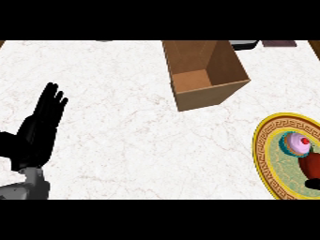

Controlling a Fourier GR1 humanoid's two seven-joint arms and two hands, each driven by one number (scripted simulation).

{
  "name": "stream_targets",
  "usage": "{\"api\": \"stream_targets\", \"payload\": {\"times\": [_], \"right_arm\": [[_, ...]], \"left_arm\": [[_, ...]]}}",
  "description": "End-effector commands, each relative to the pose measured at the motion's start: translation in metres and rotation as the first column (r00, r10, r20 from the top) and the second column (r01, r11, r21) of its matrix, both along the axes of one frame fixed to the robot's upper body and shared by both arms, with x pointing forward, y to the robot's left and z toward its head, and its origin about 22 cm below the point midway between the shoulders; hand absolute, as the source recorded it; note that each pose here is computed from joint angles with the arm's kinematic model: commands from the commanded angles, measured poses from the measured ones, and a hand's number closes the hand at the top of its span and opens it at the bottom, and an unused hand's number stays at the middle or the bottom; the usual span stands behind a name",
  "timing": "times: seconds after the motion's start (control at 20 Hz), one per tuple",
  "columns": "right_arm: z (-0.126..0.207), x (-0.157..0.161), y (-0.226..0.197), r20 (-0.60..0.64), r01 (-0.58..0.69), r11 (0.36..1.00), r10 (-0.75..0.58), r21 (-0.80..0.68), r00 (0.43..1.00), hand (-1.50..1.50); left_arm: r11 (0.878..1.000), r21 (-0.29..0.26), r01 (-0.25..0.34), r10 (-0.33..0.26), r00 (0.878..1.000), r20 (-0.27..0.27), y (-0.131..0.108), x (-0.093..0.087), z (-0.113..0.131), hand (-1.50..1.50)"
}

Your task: Pick the bell pepper from the plate and place it in the cardboard box

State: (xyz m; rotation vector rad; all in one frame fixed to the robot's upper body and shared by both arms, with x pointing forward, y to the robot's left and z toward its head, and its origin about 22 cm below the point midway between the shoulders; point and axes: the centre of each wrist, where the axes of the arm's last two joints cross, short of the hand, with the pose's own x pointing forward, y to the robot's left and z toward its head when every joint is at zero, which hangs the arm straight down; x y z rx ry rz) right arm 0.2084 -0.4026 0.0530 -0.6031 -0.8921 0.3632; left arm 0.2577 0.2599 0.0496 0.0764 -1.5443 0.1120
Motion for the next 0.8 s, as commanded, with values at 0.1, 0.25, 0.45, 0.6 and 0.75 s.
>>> {"api": "stream_targets", "payload": {"times": [0.1, 0.25, 0.45, 0.6, 0.75], "right_arm": [[0.002, 0.007, 0.002, -0.025, -0.022, 0.999, 0.022, -0.024, 0.999, -1.5], [-0.014, 0.022, 0.017, -0.03, -0.021, 1.0, 0.021, -0.019, 0.999, -1.5], [-0.013, 0.005, -0.003, -0.015, -0.038, 0.999, 0.037, -0.036, 0.999, -1.5], [-0.013, -0.002, 0.023, 0.005, -0.042, 0.998, 0.042, -0.043, 0.999, 1.5], [-0.004, 0.006, 0.022, 0.029, -0.113, 0.987, 0.118, -0.115, 0.993, 1.5]], "left_arm": [[1.0, -0.002, 0.015, -0.015, 1.0, -0.003, -0.001, -0.008, -0.004, 0.0], [1.0, -0.008, 0.008, -0.008, 1.0, -0.005, 0.017, 0.012, 0.008, 0.0], [1.0, -0.003, 0.004, -0.004, 1.0, 0.005, -0.005, 0.002, 0.013, 0.0], [1.0, -0.004, -0.001, 0.001, 1.0, 0.005, -0.007, 0.011, 0.0, 0.0], [1.0, -0.007, 0.004, -0.004, 1.0, -0.004, 0.005, 0.002, 0.01, 0.0]]}}
